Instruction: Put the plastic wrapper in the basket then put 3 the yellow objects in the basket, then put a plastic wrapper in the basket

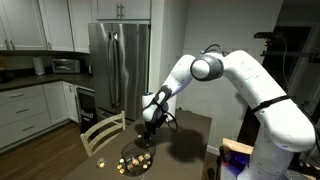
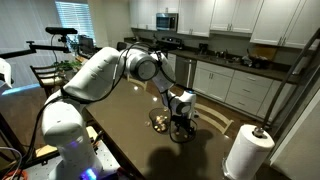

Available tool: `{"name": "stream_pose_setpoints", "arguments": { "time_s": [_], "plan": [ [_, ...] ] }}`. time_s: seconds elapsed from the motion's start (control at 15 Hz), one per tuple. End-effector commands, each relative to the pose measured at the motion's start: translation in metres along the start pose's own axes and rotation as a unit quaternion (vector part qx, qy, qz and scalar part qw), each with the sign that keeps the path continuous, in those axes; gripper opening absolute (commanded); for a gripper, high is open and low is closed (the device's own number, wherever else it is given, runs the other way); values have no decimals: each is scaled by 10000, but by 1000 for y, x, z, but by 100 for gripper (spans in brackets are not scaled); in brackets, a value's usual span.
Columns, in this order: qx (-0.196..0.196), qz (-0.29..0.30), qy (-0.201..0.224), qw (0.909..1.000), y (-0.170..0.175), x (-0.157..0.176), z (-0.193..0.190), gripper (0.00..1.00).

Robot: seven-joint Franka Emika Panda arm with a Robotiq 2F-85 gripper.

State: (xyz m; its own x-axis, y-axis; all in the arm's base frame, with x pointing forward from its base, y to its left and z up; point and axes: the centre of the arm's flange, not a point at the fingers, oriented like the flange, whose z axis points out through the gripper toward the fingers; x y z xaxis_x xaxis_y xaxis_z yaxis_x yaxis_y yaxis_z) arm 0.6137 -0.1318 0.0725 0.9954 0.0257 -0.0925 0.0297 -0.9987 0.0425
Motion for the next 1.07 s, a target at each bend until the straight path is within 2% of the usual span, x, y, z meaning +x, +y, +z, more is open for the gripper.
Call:
{"name": "stream_pose_setpoints", "arguments": {
  "time_s": [0.0,0.07,0.73,1.0],
  "plan": [
    [78,2,-34,10000,6,6,6,75],
    [53,3,-46,10000,6,7,7,74],
    [60,-1,-84,9999,9,16,21,7],
    [30,2,-51,10000,8,16,15,0]
  ]
}}
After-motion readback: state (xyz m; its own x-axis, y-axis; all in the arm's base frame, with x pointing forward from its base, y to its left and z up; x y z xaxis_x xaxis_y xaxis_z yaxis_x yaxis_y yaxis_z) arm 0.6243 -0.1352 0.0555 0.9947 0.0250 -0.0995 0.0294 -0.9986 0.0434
